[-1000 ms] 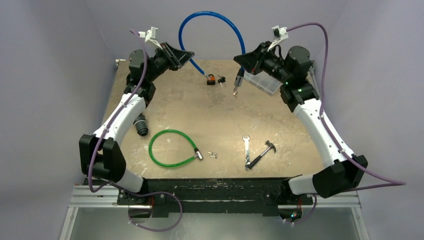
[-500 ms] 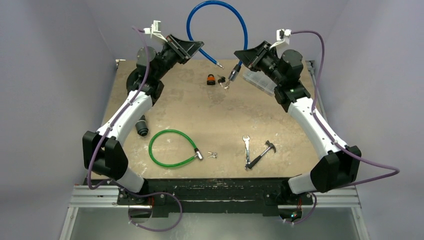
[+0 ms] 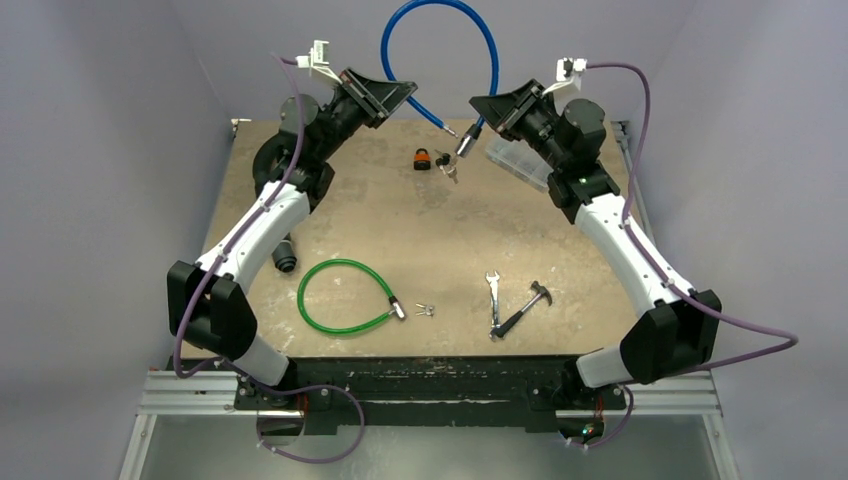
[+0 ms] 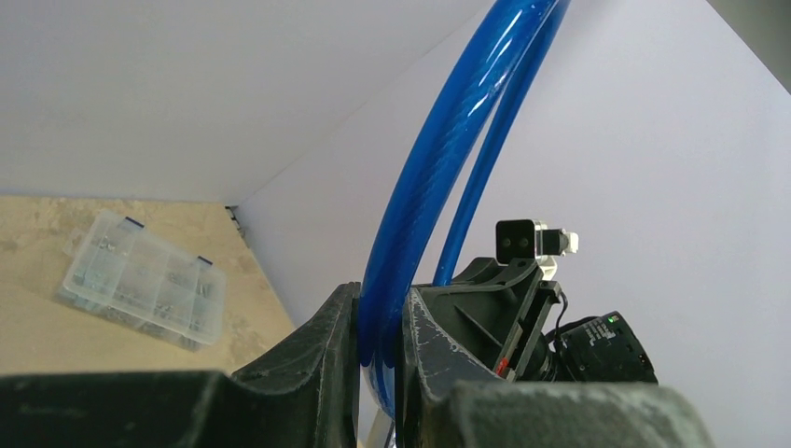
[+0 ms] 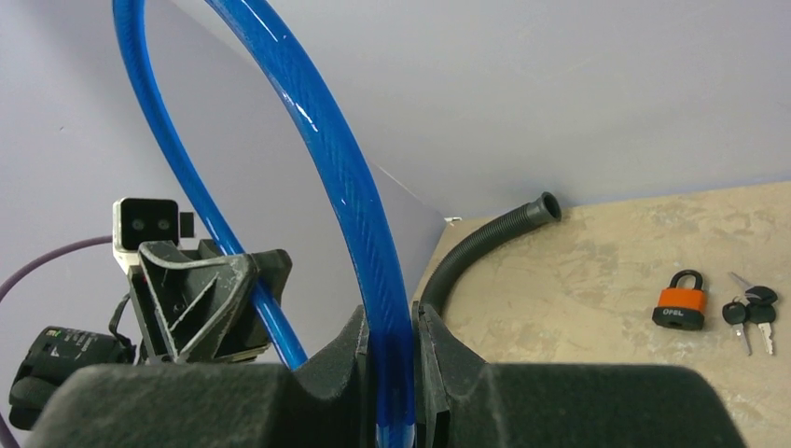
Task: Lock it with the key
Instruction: Lock the lock.
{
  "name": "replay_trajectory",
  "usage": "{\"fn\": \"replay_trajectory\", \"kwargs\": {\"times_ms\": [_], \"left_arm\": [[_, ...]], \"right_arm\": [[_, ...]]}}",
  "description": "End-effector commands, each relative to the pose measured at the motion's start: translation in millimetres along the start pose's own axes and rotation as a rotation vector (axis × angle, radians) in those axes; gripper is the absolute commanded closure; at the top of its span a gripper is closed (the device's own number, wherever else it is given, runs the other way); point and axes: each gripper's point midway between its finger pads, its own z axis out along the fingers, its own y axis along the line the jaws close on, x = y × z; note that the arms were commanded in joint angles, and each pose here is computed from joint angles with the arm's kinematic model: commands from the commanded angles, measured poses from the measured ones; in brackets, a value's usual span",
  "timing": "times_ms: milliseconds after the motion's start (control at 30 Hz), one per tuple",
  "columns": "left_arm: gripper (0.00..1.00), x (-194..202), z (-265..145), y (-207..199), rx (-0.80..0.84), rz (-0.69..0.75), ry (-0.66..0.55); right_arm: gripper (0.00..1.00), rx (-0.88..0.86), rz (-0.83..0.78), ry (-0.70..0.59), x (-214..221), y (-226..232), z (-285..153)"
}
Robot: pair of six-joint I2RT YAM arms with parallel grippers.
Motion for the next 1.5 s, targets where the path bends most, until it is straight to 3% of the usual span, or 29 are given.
{"fn": "replay_trajectory", "kwargs": {"times_ms": [0,933,1467], "left_arm": [[1.00,-24,1,-60,0.169,0.042,-0.070],[1.00,-10,3,-47,0.135,0.110,-0.048],[1.00,-14,1,-33,0.056,0.172,-0.113]], "right_arm": [[1.00,-0.015,0.022,-0.054,-17,10,5],[1.00,-0.023,0.064,-0.047,-22,17,14],[1.00,-0.071,0.116,0.037,-1,27,15]]}}
